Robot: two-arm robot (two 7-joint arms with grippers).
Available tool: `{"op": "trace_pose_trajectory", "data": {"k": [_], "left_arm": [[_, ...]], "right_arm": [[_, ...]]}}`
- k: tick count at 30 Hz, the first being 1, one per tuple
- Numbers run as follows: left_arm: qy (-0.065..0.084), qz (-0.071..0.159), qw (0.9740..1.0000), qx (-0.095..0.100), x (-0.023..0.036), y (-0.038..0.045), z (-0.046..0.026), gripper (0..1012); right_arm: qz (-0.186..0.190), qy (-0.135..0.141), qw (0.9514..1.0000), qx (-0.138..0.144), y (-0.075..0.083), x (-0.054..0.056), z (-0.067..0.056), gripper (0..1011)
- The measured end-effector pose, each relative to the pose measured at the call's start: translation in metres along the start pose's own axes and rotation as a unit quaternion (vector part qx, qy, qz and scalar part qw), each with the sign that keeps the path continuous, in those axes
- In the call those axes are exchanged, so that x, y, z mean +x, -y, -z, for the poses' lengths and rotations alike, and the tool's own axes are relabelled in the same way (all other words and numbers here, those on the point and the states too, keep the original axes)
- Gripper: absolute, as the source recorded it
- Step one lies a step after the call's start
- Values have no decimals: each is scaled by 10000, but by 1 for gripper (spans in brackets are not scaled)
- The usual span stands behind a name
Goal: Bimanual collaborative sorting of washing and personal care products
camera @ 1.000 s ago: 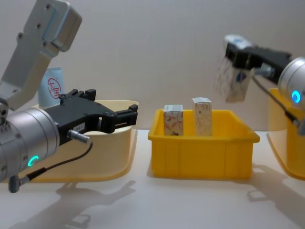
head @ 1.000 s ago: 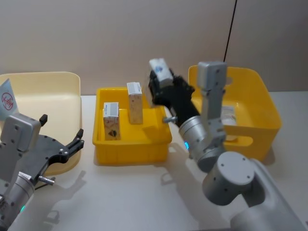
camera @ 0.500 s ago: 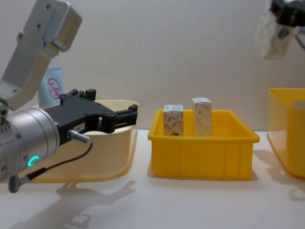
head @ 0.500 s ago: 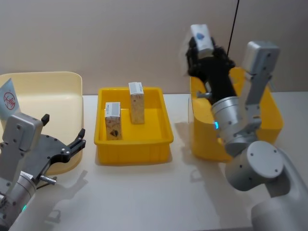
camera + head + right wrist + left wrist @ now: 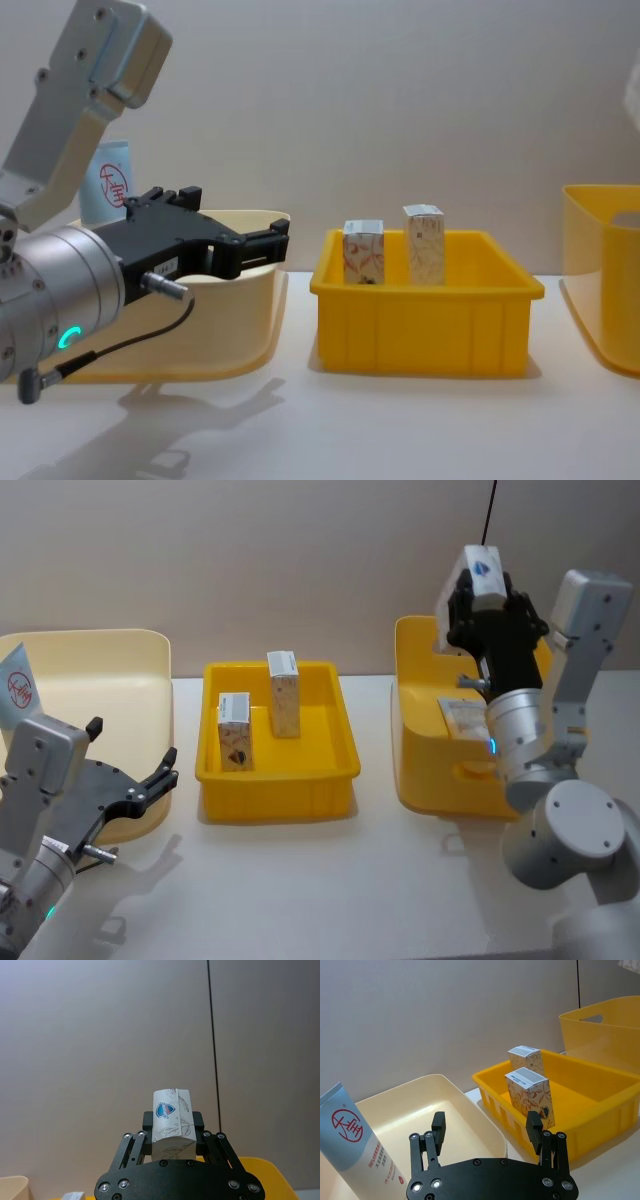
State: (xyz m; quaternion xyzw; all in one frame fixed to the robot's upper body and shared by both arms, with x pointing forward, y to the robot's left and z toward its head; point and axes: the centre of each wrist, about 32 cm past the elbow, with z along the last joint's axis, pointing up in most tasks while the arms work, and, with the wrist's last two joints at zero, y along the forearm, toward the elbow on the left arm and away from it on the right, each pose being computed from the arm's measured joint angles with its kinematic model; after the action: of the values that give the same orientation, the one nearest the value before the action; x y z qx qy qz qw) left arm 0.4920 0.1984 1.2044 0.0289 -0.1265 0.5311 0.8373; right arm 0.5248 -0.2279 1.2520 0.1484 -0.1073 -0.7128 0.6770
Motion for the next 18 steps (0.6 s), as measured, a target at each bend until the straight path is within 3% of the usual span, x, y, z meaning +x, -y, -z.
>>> {"op": "trace_pose_trajectory", "data": {"k": [18], "left_arm": [[0,0,10000,0,0,0,0,1003]], "right_arm": [[336,374,9942,-953,86,56,18,435]]}}
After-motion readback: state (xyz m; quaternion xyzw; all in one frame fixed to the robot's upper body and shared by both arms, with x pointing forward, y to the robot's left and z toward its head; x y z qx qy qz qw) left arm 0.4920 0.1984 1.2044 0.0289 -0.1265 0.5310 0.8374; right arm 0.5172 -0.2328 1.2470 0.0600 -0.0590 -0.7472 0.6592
